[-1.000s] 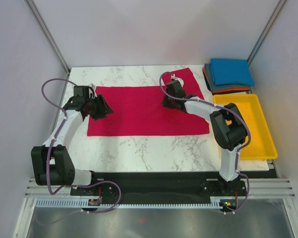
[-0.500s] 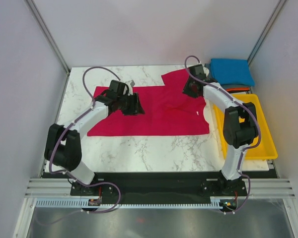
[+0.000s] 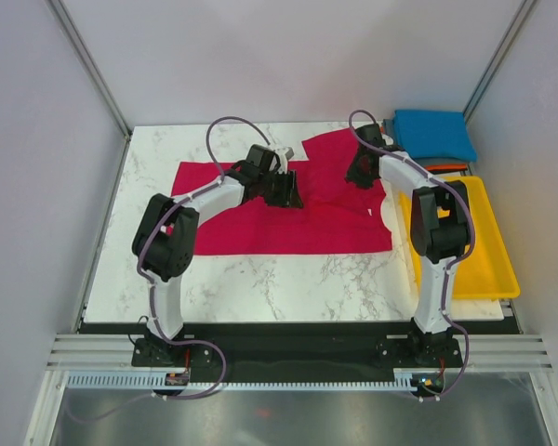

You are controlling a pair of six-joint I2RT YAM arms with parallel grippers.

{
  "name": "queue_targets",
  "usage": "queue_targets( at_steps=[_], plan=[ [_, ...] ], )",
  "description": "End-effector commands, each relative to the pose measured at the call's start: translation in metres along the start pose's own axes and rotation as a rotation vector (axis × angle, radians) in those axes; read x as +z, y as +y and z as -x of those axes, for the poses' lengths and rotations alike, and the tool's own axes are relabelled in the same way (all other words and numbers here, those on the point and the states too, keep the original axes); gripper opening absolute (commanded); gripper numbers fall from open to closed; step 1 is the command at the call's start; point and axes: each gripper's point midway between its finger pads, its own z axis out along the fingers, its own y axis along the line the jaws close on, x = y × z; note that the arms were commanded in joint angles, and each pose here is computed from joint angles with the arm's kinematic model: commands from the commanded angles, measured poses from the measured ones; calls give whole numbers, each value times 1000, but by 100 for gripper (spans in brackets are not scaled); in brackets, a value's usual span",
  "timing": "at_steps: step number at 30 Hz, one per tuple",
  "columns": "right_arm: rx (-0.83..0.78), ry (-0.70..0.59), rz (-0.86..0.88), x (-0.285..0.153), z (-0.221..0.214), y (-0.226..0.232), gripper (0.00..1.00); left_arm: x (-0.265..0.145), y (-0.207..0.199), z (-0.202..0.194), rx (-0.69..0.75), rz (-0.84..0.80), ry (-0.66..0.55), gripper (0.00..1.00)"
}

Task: Fold and stack the t-shirts
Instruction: Fold the tshirt

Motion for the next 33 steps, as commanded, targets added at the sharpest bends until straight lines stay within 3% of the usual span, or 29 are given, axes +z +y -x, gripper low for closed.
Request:
queue_targets(
  at_steps=[1,14,20,25,29,33],
  plan=[
    [43,-24,12,0,15,6,41,15,-12,24,124,-61,-47,54],
    [73,-5,-26,24,8,1,40,58,-1,11,148,-120,13,59],
    [61,-25,-24,24,14,2,29,66,-4,15,161,-150,15,57],
    [50,-39,-29,21,17,1,29,71,-4,14,155,-160,26,55],
    [40,-36,-34,21,16,-2,23,74,-3,16,154,-161,23,46],
    [24,-56,-33,16,21,-1,20,79,-5,17,149,-180,33,17]
  ],
)
